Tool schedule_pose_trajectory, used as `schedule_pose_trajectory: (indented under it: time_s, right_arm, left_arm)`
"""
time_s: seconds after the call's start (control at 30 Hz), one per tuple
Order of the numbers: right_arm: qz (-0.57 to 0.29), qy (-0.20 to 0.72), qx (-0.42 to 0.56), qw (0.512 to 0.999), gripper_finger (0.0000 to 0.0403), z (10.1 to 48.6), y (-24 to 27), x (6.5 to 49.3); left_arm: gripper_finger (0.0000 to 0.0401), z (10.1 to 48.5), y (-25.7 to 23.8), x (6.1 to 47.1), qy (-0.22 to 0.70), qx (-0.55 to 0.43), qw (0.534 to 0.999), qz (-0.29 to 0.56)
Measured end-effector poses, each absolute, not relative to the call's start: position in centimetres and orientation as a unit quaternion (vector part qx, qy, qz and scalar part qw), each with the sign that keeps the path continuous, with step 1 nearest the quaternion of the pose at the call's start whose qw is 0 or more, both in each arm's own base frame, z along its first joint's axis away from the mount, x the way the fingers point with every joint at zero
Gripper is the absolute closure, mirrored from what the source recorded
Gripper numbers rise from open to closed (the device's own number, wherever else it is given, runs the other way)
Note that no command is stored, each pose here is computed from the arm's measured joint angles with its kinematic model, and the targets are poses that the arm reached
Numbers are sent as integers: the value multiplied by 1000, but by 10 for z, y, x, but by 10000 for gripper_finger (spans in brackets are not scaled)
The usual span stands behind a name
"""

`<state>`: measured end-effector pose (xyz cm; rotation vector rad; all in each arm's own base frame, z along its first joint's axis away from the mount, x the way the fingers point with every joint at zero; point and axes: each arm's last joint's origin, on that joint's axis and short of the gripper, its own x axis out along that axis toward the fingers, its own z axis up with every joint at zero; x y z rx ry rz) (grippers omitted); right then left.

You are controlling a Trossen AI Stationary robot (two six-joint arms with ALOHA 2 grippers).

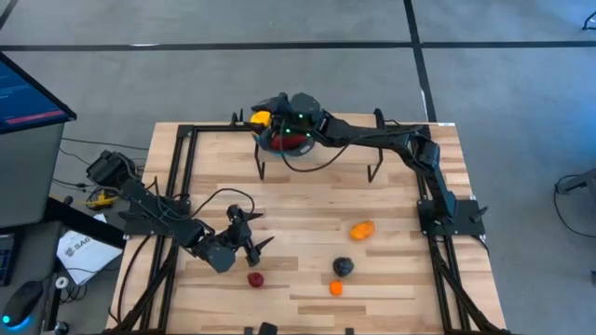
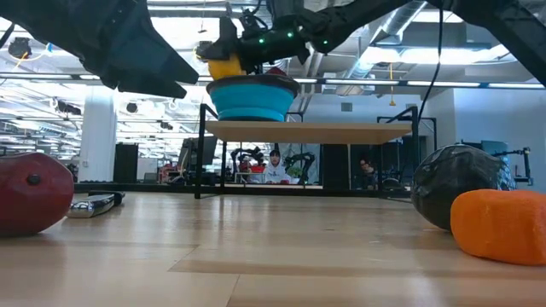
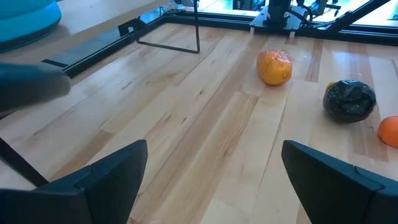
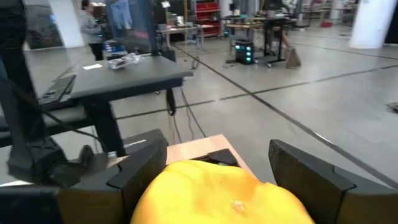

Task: Pick & Place Fruit
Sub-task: Put the yellow pepper into the blue strainer bowl on the shelf, then put the yellow mango into the blue strainer bowl on the shelf

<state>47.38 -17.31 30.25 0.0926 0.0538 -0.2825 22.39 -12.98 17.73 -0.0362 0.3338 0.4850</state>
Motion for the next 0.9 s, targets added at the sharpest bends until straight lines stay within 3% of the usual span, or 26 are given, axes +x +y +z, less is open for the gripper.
schedule_pose_trajectory:
  time_s: [0.2,0.57,0.9]
  right_arm:
    - [-167,44,31,984,126,299,-172,474]
    - [-164,66,11,984,69,296,-171,474]
    - [-154,44,-23,987,77,329,-157,462]
  left_arm:
    - [36,178,-130,224,163,-19,957,239]
    - [36,178,-130,224,163,-19,957,238]
    - [36,178,-130,224,162,-20,957,238]
